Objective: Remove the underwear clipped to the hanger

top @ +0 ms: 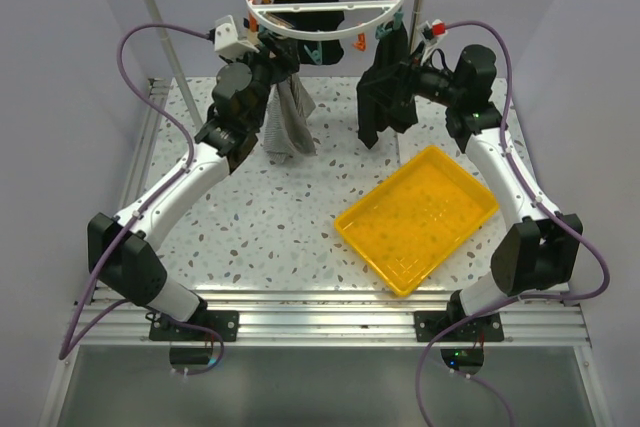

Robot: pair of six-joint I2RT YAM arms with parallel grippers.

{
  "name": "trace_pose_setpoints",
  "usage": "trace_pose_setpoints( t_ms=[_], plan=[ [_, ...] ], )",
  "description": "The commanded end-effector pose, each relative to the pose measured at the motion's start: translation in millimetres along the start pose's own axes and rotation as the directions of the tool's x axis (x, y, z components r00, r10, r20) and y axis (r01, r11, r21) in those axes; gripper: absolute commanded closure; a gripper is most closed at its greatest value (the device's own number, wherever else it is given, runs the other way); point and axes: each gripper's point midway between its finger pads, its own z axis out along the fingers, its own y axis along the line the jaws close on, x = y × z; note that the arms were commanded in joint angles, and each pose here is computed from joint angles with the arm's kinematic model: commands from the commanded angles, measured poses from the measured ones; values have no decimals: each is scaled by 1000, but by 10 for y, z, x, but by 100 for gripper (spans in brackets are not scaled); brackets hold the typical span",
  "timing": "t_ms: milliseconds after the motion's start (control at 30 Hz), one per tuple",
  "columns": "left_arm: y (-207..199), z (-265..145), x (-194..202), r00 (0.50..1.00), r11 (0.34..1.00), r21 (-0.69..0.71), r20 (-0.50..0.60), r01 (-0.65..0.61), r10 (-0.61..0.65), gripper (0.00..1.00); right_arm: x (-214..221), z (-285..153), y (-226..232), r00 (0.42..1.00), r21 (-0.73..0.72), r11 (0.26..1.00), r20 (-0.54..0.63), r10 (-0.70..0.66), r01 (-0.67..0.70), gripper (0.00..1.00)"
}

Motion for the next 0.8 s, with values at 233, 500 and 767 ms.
trace_pose_setpoints(
  t_ms=[233,500,767],
  plan=[
    [11,39,-250,993,998,-52,118,-18,24,33,-195,-52,183,998,-18,999,54,-44,46,22],
    [14,58,-271,990,998,-60,138,-28,36,36,-171,-49,190,998,-19,999,51,-42,43,22],
    [-21,63,-310,987,998,-42,155,-40,46,62,-135,-50,184,998,-16,999,46,-40,41,22]
  ],
)
